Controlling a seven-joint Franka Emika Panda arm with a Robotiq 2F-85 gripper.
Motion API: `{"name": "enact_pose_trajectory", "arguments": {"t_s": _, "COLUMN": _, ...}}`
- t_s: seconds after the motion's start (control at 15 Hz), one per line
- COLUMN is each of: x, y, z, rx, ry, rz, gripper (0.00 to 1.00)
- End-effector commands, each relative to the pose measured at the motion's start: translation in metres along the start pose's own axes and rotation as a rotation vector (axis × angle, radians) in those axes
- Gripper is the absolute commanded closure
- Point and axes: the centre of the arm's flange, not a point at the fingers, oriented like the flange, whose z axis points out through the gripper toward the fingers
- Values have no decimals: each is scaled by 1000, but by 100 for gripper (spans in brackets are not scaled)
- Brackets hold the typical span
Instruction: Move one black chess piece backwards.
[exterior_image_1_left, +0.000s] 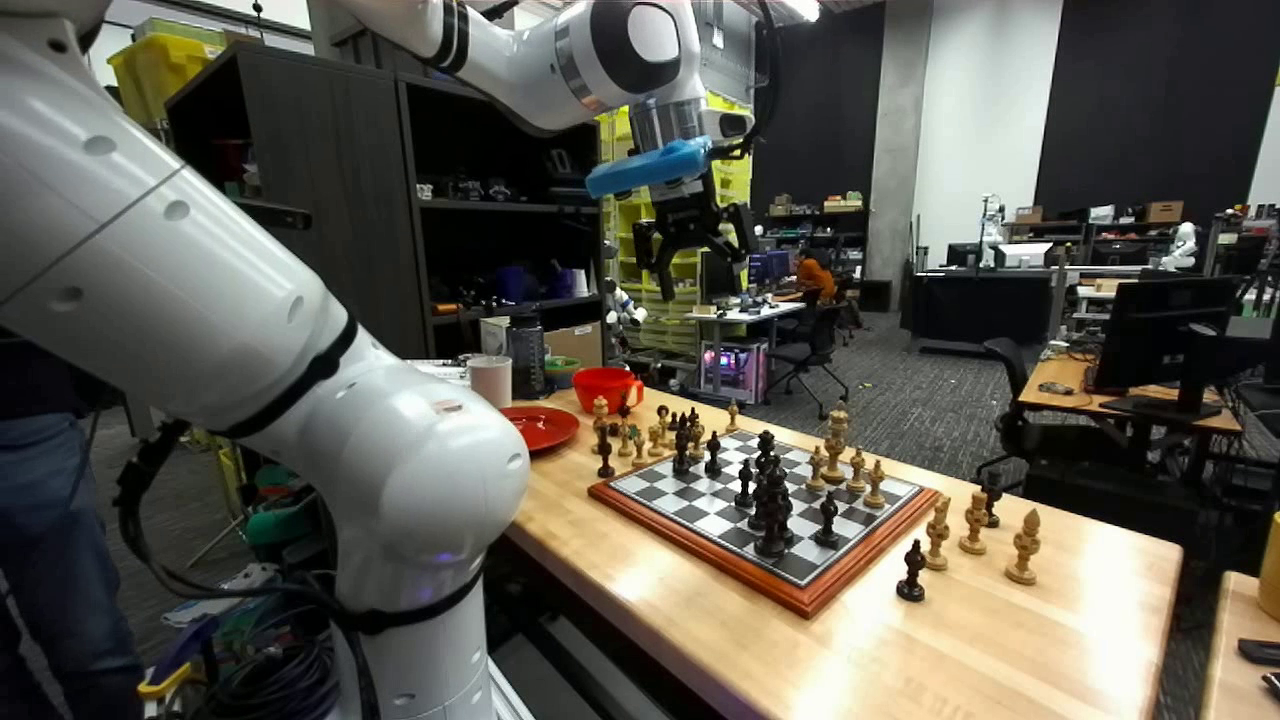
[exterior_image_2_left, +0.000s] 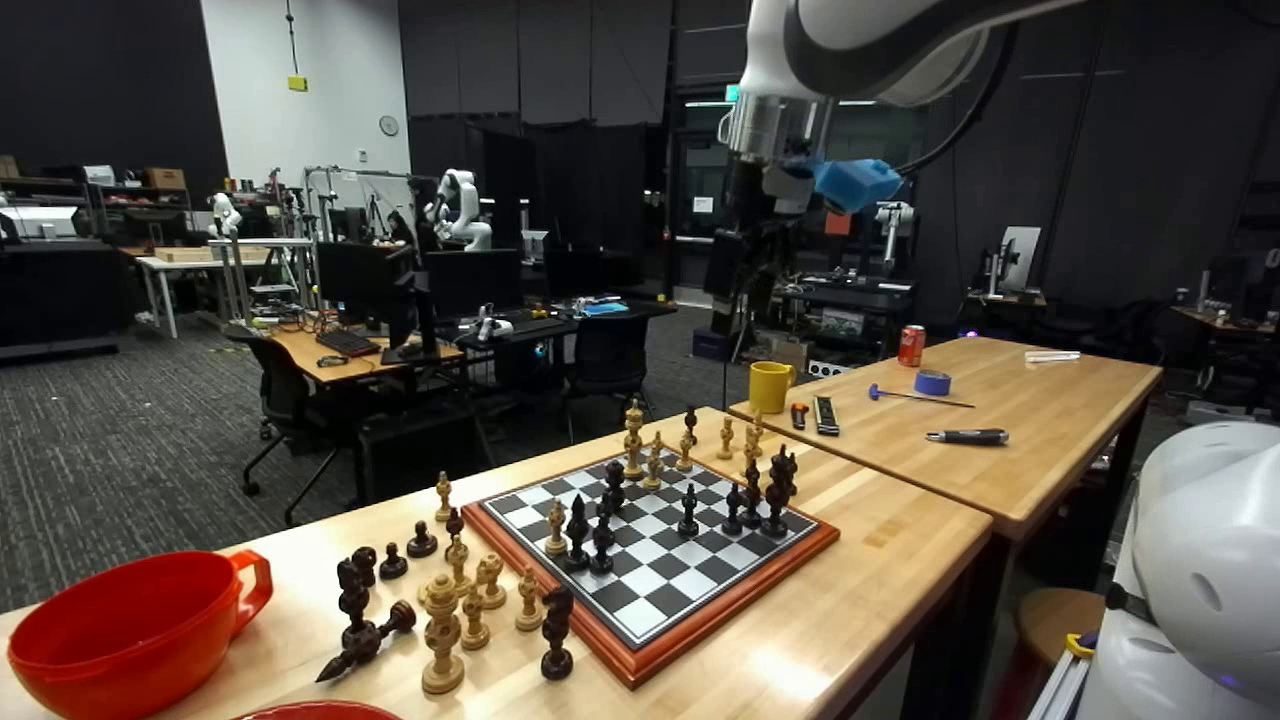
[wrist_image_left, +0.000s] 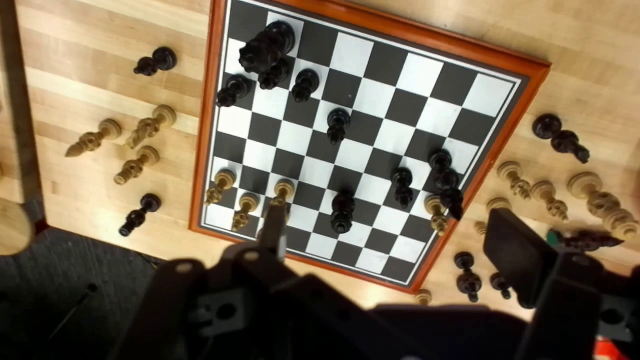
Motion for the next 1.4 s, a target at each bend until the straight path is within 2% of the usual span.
{"name": "enact_pose_trajectory", "arguments": {"t_s": 0.0, "x": 3, "y": 10, "z": 16, "rx": 88, "ry": -24, "rz": -180, "gripper": 0}}
{"name": "enact_pose_trajectory", "arguments": {"t_s": 0.2, "x": 6, "y": 18, "z": 40, "rx": 147, "ry": -54, "rz": -324, "gripper": 0}}
{"name": "enact_pose_trajectory", "arguments": {"t_s": 0.47, "x": 17, "y": 30, "z": 78, "rx": 157, "ry": -120, "rz": -413, "gripper": 0}}
{"name": "enact_pose_trajectory", "arguments": {"t_s": 0.93, "x": 30, "y": 46, "z": 131, "rx": 180, "ry": -199, "rz": -456, "gripper": 0}}
{"name": "enact_pose_trajectory", "arguments": {"t_s": 1.33, "x": 37, "y": 59, "z": 162, "rx": 186, "ry": -212, "rz": -459, "gripper": 0}}
